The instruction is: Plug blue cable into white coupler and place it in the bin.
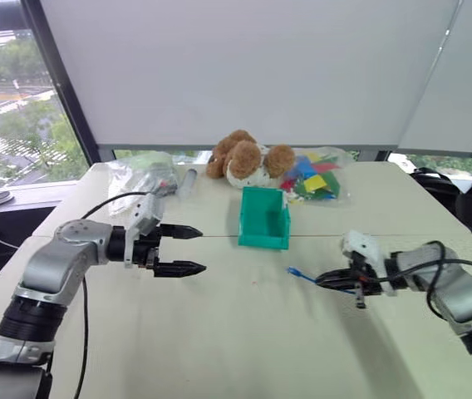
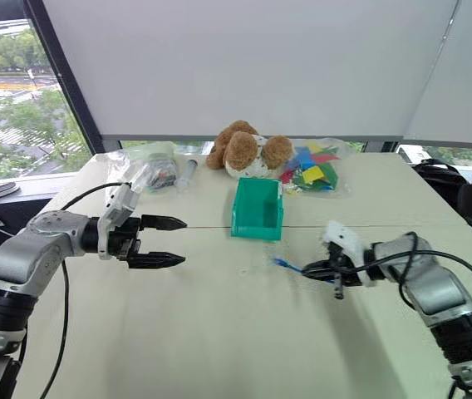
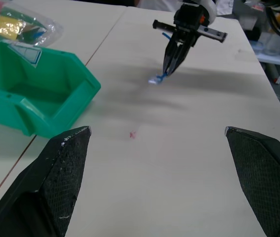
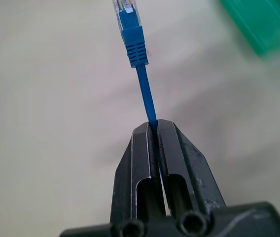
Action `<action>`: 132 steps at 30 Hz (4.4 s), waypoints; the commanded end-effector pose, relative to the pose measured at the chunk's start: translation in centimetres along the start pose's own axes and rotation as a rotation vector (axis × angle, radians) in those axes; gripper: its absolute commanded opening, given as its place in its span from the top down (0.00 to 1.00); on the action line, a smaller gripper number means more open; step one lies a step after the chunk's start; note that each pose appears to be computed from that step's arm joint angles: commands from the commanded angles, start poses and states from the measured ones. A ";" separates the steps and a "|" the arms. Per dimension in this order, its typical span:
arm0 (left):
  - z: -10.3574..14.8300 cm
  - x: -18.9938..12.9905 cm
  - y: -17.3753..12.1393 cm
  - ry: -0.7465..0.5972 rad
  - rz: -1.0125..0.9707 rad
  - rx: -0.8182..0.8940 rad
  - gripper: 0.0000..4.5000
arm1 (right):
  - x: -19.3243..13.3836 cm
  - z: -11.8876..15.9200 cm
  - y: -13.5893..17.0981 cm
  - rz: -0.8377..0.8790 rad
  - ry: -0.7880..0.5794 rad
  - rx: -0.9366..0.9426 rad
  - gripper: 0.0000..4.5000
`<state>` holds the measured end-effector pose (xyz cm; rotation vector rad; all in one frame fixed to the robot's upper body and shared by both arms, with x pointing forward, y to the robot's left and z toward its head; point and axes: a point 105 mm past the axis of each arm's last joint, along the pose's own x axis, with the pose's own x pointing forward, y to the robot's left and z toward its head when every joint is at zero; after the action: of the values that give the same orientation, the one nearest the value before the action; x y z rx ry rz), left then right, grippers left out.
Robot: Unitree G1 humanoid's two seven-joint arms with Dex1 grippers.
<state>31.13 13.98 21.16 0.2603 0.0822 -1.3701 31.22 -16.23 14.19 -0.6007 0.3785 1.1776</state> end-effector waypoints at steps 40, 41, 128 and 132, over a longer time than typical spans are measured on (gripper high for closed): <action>-8.4 10.8 1.2 0.204 -0.344 0.120 0.00 | -0.2 4.8 4.1 -0.146 -0.043 -0.032 0.00; -8.6 10.8 1.3 0.206 -0.340 0.107 0.00 | -0.2 4.8 4.1 -0.150 -0.043 -0.030 0.00; 1.2 11.2 2.8 -0.192 0.077 0.764 1.00 | 2.8 10.1 0.4 -0.235 -0.851 1.310 0.00; 1.3 11.2 2.8 -0.191 0.080 0.768 1.00 | 2.8 10.1 0.4 -0.236 -0.852 1.314 0.29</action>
<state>35.98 3.59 19.14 0.7335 -0.5687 -1.3065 31.88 -8.04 19.38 0.9485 0.2838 0.6092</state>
